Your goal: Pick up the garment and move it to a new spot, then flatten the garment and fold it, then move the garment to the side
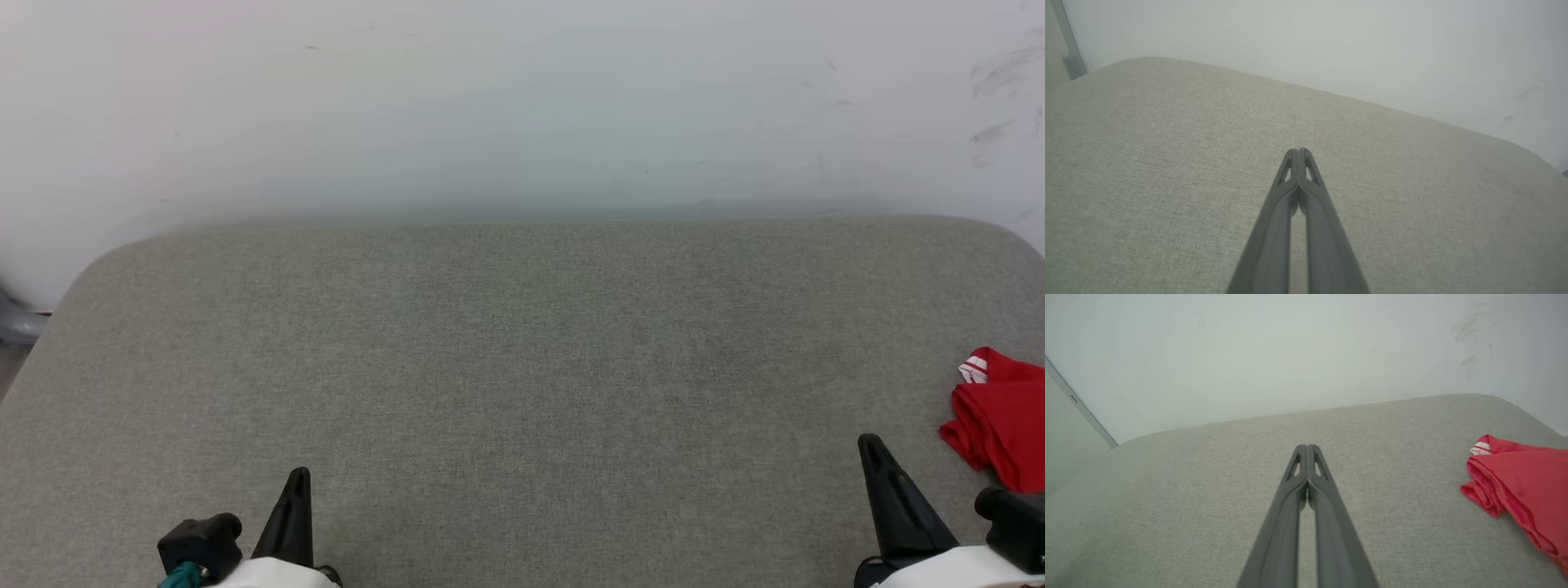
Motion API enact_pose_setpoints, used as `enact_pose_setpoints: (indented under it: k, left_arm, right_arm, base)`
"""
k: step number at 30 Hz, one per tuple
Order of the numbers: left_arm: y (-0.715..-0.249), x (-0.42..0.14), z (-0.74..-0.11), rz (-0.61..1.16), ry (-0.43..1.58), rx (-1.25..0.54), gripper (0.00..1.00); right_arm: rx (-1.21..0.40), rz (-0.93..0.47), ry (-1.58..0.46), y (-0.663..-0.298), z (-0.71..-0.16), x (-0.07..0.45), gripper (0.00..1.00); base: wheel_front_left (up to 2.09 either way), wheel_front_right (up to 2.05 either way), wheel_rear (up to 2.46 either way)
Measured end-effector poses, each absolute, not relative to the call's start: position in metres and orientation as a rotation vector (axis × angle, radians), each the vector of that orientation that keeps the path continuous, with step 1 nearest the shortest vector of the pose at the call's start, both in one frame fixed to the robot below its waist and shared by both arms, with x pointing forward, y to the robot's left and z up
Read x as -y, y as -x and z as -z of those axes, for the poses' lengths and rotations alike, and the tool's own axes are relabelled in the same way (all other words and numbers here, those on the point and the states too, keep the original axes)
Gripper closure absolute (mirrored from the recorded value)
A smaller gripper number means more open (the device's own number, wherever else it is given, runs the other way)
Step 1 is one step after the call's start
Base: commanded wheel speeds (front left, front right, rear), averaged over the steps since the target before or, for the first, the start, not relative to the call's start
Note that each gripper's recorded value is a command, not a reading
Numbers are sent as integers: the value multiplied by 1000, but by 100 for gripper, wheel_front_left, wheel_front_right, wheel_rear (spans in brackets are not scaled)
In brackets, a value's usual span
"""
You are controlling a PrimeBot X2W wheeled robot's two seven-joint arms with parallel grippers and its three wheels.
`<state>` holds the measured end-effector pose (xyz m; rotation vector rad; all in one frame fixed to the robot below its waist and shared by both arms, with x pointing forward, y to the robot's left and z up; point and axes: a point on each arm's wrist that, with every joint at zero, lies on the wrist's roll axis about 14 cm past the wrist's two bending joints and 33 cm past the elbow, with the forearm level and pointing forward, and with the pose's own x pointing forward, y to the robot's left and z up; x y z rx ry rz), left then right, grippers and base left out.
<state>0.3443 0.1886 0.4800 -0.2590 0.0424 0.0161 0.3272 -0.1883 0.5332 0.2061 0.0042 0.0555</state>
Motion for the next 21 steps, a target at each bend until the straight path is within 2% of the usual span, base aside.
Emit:
enact_pose_setpoints:
  k: [21]
  left_arm:
    - [-355,-197,-478,-70,611,-88,100]
  right_arm:
    - [-16,-70,-583,-342,-524,186,100]
  base:
    - [0,0,0]
